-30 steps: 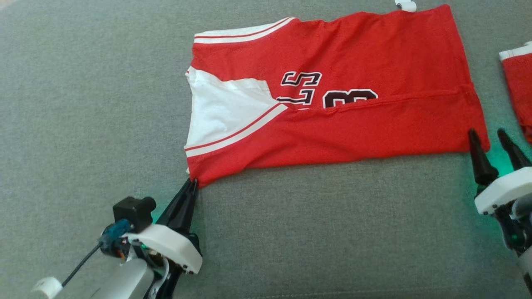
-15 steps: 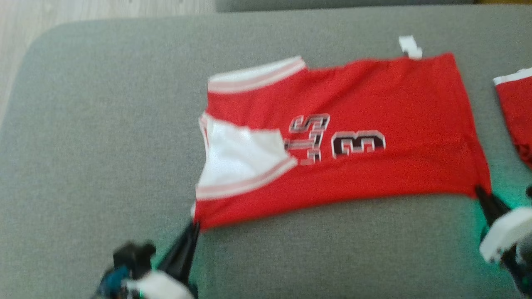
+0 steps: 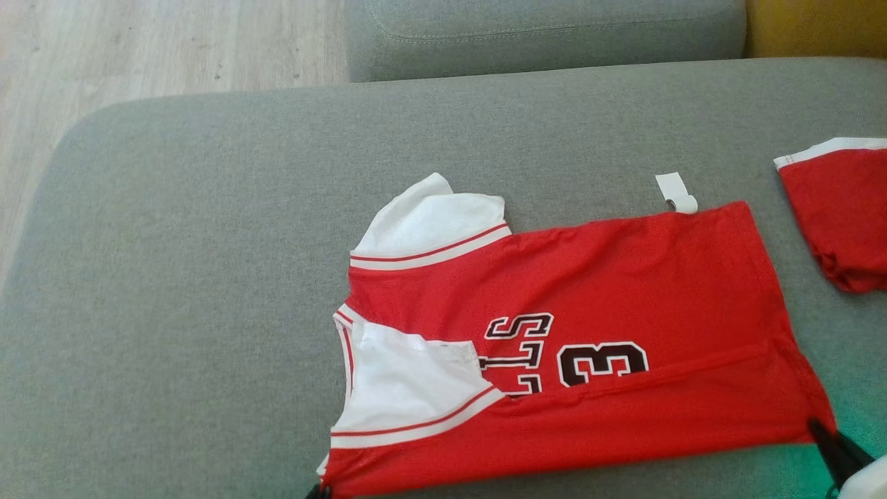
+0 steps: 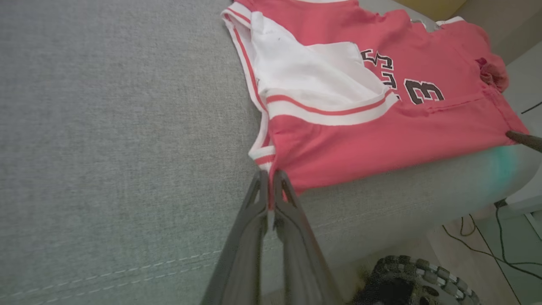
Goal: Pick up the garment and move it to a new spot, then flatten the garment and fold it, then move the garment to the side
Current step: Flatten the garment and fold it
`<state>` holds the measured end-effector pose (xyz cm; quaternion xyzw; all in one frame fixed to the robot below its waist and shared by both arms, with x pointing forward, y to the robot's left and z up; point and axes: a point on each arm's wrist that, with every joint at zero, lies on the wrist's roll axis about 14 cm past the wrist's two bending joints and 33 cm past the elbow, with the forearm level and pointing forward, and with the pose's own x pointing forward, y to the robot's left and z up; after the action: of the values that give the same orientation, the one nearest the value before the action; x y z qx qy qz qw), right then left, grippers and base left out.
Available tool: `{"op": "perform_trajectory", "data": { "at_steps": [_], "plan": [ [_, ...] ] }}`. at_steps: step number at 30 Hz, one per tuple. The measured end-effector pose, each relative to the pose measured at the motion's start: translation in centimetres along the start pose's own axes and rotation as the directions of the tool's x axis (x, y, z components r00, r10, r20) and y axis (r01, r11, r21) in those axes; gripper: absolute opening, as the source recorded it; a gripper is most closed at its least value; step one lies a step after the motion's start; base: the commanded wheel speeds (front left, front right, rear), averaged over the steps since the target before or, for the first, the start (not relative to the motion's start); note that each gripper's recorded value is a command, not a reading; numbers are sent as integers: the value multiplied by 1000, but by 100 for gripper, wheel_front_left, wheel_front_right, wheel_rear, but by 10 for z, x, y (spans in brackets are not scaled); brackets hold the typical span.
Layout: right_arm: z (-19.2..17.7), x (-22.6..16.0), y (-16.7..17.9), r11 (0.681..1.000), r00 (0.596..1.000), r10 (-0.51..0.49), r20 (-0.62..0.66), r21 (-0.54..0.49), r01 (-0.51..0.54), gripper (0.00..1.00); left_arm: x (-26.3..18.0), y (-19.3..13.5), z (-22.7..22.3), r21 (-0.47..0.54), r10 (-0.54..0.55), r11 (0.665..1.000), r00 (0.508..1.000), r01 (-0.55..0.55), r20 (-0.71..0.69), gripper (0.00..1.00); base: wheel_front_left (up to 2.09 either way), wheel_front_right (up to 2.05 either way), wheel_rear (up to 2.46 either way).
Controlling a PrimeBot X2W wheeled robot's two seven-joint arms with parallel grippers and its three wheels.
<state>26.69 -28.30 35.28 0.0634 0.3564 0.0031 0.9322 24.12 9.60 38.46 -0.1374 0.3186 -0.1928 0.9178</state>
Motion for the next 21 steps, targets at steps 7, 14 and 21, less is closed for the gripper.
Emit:
{"op": "perform_trajectory", "data": {
  "at_steps": [7,14,21],
  "plan": [
    [36,3,-1,1000,994,-20,108,-10,22,100,12,11,31,114,6,993,1000,-8,21,100,0,0,0],
    [68,19,8,999,988,-3,153,-51,11,100,58,-10,172,440,-180,893,973,99,146,100,0,0,0],
    [101,46,23,996,982,34,186,-91,-18,100,118,-23,228,555,-233,807,972,200,-11,100,0,0,0]
  ]
}}
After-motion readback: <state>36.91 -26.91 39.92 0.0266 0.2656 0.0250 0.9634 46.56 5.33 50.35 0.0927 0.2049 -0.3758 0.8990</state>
